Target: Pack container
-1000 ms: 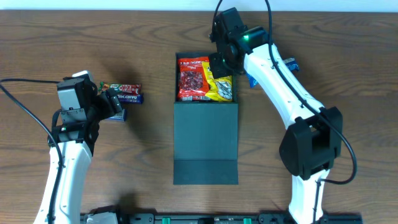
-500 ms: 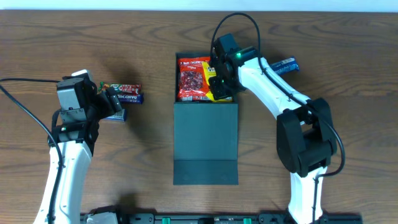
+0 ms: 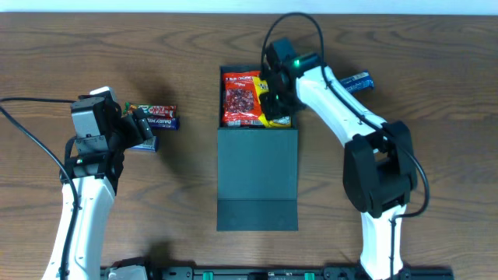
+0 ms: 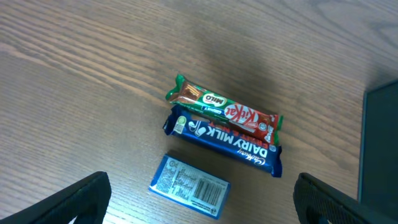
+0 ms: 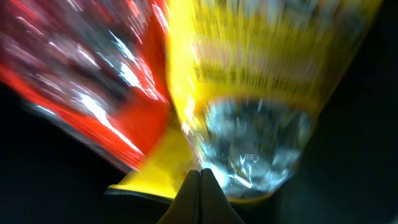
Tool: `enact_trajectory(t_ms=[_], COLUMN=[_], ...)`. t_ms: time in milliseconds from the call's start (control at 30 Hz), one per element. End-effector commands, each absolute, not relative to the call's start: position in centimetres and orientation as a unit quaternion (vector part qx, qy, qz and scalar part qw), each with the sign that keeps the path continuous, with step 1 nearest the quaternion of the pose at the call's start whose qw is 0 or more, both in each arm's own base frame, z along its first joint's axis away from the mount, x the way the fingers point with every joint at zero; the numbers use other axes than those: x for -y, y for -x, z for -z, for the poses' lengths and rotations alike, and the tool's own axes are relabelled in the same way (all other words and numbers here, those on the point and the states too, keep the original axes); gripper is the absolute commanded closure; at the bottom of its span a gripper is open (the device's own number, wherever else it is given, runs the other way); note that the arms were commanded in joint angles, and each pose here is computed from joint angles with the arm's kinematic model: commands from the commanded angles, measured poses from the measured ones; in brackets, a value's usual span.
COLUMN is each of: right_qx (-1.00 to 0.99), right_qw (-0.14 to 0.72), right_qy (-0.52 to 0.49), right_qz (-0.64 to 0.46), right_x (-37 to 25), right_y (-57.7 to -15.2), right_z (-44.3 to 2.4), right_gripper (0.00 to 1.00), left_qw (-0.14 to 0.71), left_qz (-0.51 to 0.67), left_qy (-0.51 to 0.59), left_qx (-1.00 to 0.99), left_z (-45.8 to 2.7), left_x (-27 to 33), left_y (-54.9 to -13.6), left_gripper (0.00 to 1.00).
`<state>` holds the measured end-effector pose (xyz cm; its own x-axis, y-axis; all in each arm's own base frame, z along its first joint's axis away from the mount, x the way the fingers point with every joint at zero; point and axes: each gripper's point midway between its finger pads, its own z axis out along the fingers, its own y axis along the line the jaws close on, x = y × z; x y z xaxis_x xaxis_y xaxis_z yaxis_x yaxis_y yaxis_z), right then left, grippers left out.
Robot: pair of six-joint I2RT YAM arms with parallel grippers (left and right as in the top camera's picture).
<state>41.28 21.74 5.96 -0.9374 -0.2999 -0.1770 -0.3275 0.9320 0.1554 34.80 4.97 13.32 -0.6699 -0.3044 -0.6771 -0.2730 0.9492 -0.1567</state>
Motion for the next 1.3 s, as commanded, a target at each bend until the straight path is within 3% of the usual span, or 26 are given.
enact_trajectory(t_ms=[0,100,200,433,600,767,867,967,1133,1267], right_qx=[-0.966,-0.956,-0.961,-0.937,-0.889,-0.871,-0.869,-0.869,-0.868,-0.833], right_qw=[0.171,0.241,0.26,0.167,0.138,0.101,0.105,0.089,0.104,0.128], right_qy=[0.166,0.143,0.072,-0.297,-0.427,-0.463,-0.459,-0.455,-0.448,-0.515], right_qz=[-0.104,-0.081,-0.066,-0.075,-0.087,-0.13,-0.152,-0.172,-0.188,-0.16], right_x=[-22.5,-20.4,-16.9,-6.8,-5.1,-5.8,-6.3,-7.2,-7.7,-6.1], right_y=[-43.8,-45.8,-47.1,-47.0,-47.3,-47.8,-48.6,-48.4,-49.3,-50.1], right_z=[-13.4,-17.6,-18.9,-15.3,-13.6,-12.1,-12.2,-12.3,-12.7,-12.4], right_gripper=[0.99,0.99,0.99,0.98,0.98,0.98,0.88,0.98,0.98,0.98], left_qw=[0.385,0.384,0.384,0.378,0.378,0.378,0.378,0.378,0.378,0.378], left_qz=[0.041,0.044,0.045,0.044,0.044,0.044,0.044,0.044,0.044,0.044], left_qy=[0.151,0.15,0.15,0.151,0.151,0.151,0.151,0.151,0.151,0.151], left_qx=[-0.91,-0.91,-0.91,-0.913,-0.913,-0.913,-0.913,-0.913,-0.912,-0.912], left_z=[-14.4,-14.4,-14.4,-14.1,-14.1,-14.1,-14.1,-14.1,-14.1,-14.1], left_x=[-4.4,-4.3,-4.3,-4.2,-4.2,-4.2,-4.2,-4.2,-4.2,-4.2], left_y=[-35.5,-35.5,-35.5,-35.3,-35.3,-35.3,-35.3,-35.3,-35.3,-35.3], left_gripper=[0.05,0.05,0.05,0.05,0.05,0.05,0.05,0.05,0.05,0.05])
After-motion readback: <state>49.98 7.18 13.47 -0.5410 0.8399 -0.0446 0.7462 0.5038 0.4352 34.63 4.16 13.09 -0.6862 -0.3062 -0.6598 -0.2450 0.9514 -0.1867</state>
